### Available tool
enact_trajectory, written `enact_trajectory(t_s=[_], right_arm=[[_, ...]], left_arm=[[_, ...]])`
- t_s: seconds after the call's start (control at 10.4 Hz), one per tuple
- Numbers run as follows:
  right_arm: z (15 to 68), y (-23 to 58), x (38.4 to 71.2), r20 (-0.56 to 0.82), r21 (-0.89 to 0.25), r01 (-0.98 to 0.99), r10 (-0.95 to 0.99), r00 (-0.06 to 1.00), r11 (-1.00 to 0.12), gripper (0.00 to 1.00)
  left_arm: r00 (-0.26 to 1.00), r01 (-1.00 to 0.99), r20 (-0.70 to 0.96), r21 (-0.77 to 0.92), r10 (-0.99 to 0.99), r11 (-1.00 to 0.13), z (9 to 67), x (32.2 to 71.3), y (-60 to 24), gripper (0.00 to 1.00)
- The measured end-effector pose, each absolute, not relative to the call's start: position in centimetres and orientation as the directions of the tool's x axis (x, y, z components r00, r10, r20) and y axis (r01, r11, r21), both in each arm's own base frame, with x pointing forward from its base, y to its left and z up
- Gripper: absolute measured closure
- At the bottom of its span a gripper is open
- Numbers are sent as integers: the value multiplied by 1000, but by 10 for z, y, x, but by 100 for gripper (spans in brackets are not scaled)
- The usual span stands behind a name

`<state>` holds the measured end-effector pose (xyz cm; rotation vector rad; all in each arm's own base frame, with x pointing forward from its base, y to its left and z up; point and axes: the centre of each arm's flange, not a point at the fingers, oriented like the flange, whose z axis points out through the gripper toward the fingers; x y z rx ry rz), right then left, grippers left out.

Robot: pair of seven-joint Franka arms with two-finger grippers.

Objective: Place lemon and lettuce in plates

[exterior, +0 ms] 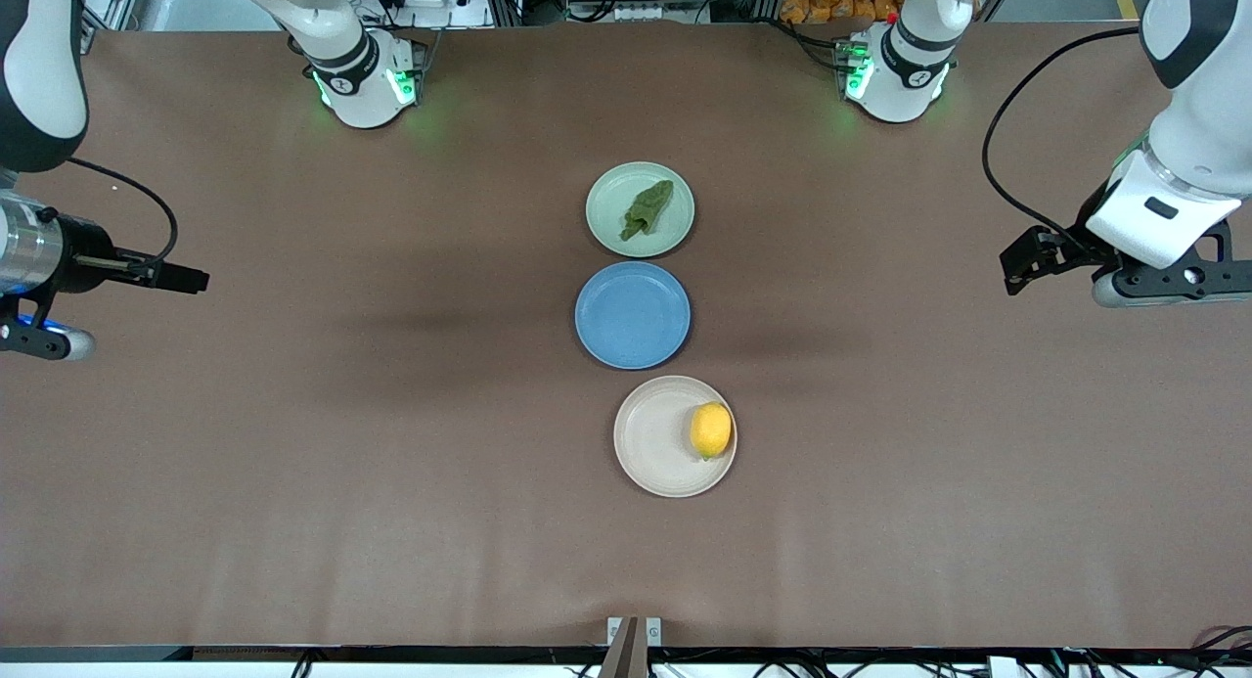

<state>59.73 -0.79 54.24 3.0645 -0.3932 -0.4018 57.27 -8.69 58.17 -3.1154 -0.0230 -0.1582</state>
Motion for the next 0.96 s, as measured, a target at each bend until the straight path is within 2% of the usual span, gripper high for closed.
enact_trajectory(t_s=[0.48, 0.96], right_arm=[[543, -14, 576, -216, 48, -238, -243, 946, -970, 0], [583, -13, 570, -138, 32, -241, -243, 960, -970, 0]], left_arm=[[998, -9, 66, -7, -9, -1000, 604, 562, -86, 0], [997, -10, 76, -7, -11, -1000, 613, 557, -85, 0]])
